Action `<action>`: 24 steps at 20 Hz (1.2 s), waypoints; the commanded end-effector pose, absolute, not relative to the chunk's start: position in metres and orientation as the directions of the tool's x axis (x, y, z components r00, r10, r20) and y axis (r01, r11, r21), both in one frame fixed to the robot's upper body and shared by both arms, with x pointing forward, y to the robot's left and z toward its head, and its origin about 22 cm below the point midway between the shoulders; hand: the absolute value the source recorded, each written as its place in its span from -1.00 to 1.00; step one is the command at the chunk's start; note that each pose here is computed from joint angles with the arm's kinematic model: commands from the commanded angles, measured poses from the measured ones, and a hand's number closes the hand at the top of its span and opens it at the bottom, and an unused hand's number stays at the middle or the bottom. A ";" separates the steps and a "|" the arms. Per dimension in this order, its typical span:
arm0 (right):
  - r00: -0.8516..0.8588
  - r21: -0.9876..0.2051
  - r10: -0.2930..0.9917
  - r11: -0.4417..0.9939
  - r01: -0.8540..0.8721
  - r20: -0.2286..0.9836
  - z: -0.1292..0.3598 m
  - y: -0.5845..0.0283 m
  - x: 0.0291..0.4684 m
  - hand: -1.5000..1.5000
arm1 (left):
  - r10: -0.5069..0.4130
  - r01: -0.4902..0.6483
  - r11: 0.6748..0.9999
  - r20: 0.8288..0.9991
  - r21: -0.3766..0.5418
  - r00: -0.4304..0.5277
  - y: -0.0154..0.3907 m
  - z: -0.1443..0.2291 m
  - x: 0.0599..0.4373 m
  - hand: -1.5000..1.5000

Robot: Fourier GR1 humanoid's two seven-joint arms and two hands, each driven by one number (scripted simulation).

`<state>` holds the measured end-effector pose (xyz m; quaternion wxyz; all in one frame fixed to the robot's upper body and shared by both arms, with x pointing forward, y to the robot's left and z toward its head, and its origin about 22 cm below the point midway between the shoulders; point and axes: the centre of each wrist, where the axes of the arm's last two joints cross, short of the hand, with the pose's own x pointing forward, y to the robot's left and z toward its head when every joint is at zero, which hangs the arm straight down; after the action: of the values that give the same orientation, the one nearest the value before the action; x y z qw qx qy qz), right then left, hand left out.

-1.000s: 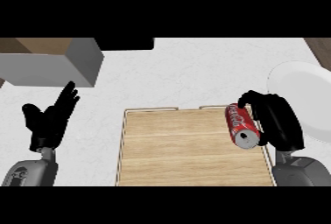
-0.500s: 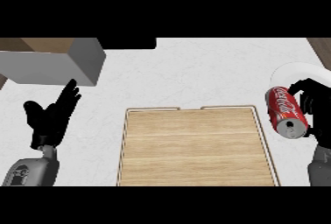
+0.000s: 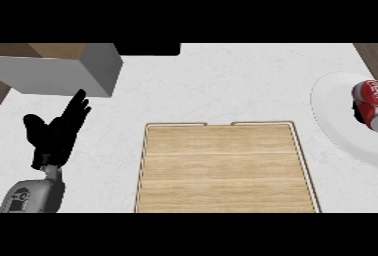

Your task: Pick the can from the tray and place it in the plate

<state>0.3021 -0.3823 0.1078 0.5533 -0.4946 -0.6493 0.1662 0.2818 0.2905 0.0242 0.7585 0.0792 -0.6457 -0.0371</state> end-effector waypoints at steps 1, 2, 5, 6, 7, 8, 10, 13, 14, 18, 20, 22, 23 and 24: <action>0.150 -0.777 0.826 0.427 0.463 0.543 0.078 -0.427 0.304 1.00 | -0.168 -0.026 0.984 0.972 0.174 0.167 0.286 0.019 0.274 0.00; 0.165 -0.788 0.826 0.426 0.445 0.539 0.092 -0.434 0.310 1.00 | -0.154 -0.027 0.987 0.976 0.160 0.153 0.279 0.017 0.295 0.00; 0.216 -0.839 0.841 0.401 0.368 0.496 0.067 -0.467 0.296 1.00 | -0.155 -0.028 0.986 0.974 0.162 0.167 0.287 0.023 0.283 0.00; 0.227 -0.874 0.860 0.386 0.294 0.457 0.073 -0.472 0.302 1.00 | -0.165 -0.035 0.985 0.977 0.171 0.135 0.289 0.024 0.290 0.00; 0.241 -0.896 0.871 0.373 0.241 0.428 0.077 -0.469 0.309 1.00 | -0.174 -0.047 0.982 0.973 0.183 0.150 0.286 0.023 0.292 0.00; 0.228 -0.868 0.845 0.432 0.243 0.484 0.080 -0.478 0.310 1.00 | -0.163 -0.038 0.985 0.976 0.171 0.147 0.286 0.031 0.284 0.00; 0.280 -0.776 0.724 0.587 0.230 0.631 0.058 -0.472 0.313 1.00 | -0.159 -0.024 0.986 0.976 0.164 0.151 0.285 0.024 0.290 0.00; 0.212 -0.814 0.786 0.564 0.141 0.581 0.057 -0.492 0.307 -1.00 | -0.161 -0.036 0.985 0.976 0.168 0.144 0.295 0.029 0.290 0.00; 0.199 -0.821 0.797 0.557 0.123 0.570 0.058 -0.494 0.310 -1.00 | -0.160 -0.030 0.986 0.977 0.165 0.139 0.268 0.027 0.280 0.00; 0.060 -0.775 0.796 0.566 0.281 0.603 0.049 -0.503 0.304 -1.00 | -0.173 -0.014 0.984 0.973 0.177 0.154 0.281 0.008 0.286 0.00; -0.047 -0.724 0.775 0.609 0.325 0.630 0.065 -0.484 0.326 -1.00 | -0.151 -0.037 0.987 0.976 0.158 0.156 0.285 0.029 0.301 0.00; -0.193 -0.620 0.697 0.707 0.341 0.690 0.064 -0.495 0.312 -1.00 | -0.161 -0.058 0.983 0.972 0.173 0.172 0.287 0.020 0.286 0.00; -0.258 -0.587 0.675 0.733 0.345 0.691 0.070 -0.493 0.317 -1.00 | -0.158 -0.038 0.985 0.975 0.166 0.155 0.291 0.030 0.287 0.00; -0.299 -0.532 0.618 0.783 0.323 0.727 0.081 -0.501 0.316 -1.00 | -0.167 -0.040 0.984 0.972 0.176 0.168 0.290 0.020 0.284 0.00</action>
<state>0.3136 -0.4967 0.0681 0.5594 -0.3575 -0.7255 0.1813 0.2872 0.2863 0.0224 0.7579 0.0775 -0.6465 -0.0410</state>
